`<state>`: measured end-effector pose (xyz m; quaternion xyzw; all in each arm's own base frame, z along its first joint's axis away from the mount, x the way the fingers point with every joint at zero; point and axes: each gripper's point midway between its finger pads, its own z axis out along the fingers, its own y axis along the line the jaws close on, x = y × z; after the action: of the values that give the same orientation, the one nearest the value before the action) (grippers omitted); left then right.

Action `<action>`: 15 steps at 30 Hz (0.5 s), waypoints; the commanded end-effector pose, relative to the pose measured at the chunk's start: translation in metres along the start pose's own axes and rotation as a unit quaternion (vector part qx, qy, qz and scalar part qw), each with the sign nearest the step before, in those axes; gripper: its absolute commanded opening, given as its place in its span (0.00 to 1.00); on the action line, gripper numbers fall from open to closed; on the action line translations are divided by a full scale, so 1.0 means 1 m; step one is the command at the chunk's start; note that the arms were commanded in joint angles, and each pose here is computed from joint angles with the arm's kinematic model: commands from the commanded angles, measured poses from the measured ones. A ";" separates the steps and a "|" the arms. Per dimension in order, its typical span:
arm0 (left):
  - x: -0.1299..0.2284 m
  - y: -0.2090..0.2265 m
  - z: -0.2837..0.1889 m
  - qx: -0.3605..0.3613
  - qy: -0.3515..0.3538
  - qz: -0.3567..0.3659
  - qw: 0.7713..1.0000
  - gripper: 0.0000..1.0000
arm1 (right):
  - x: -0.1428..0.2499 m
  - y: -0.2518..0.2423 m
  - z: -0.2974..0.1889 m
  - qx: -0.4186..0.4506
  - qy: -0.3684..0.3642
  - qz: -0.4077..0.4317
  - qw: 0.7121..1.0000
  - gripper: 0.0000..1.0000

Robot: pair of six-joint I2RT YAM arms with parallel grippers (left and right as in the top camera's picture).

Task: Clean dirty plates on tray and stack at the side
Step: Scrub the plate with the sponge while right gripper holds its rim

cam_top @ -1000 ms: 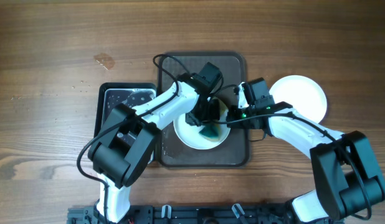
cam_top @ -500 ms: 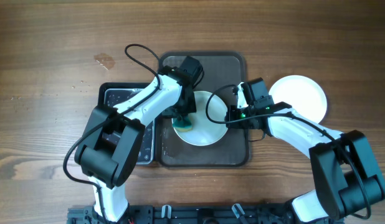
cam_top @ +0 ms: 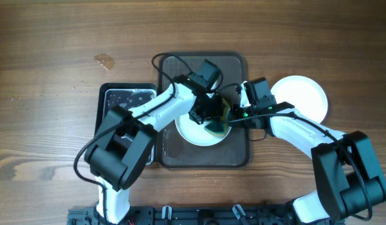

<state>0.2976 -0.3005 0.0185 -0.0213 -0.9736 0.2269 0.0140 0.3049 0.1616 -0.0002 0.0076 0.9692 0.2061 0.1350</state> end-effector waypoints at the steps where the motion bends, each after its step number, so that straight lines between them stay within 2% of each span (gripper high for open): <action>1: 0.015 0.006 0.007 0.000 0.038 -0.017 0.999 0.04 | 0.015 -0.012 0.008 0.022 0.022 -0.004 1.000 0.04; 4: 0.013 0.040 0.003 -0.085 0.021 -0.032 0.996 0.04 | 0.016 -0.012 0.008 0.022 0.022 -0.004 1.000 0.04; 8: 0.008 0.089 -0.013 -0.197 -0.002 -0.049 0.979 0.04 | 0.016 -0.012 0.008 0.022 0.022 -0.004 1.000 0.04; 15: -0.010 0.130 -0.056 -0.260 -0.060 -0.125 0.956 0.04 | 0.016 -0.012 0.008 0.022 0.022 -0.003 1.000 0.04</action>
<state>0.2892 -0.2260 0.0083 0.0387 -0.9961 0.0703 0.0370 0.3010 0.1681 0.0001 -0.0018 0.9681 0.2149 0.1292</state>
